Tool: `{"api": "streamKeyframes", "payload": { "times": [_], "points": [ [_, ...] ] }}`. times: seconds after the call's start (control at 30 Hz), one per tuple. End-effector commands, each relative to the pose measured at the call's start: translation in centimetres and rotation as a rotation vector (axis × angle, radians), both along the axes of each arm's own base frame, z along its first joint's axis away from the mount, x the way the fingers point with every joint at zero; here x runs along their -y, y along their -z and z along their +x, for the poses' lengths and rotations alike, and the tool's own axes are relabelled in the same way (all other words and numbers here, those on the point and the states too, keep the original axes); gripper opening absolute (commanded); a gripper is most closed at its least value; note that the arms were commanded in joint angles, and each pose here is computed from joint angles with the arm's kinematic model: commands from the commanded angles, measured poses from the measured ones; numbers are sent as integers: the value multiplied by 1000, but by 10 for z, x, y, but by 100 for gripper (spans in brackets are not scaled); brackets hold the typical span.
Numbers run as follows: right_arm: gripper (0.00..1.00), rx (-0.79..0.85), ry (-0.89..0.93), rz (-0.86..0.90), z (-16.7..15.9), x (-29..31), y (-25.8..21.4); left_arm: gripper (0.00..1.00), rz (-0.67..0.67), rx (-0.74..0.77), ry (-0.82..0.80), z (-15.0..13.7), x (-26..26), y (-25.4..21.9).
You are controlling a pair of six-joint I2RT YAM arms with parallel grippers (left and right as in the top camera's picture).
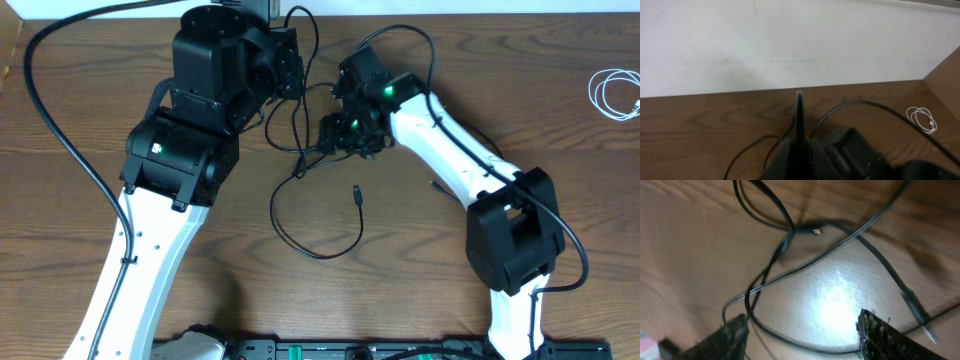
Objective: Untangle cables
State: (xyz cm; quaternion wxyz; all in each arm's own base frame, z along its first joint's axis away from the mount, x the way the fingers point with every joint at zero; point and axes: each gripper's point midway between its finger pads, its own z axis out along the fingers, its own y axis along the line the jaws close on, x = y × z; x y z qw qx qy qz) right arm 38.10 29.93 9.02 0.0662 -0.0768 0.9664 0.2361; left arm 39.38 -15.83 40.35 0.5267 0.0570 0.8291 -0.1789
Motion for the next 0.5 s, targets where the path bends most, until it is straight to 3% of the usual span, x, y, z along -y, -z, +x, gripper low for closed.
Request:
{"api": "streamKeyframes", "payload": {
  "times": [0.0,0.3,0.47],
  "points": [
    [67,-37,48,-34,-11,-4,23,7,11,-3,-11,2,-3,2],
    [68,12,121,-84,-4,5,48,8,12,-6,-11,2,-3,3],
    [59,10,102,-87,-8,6,55,7,12,-6,-11,2,-3,3]
  ]
}}
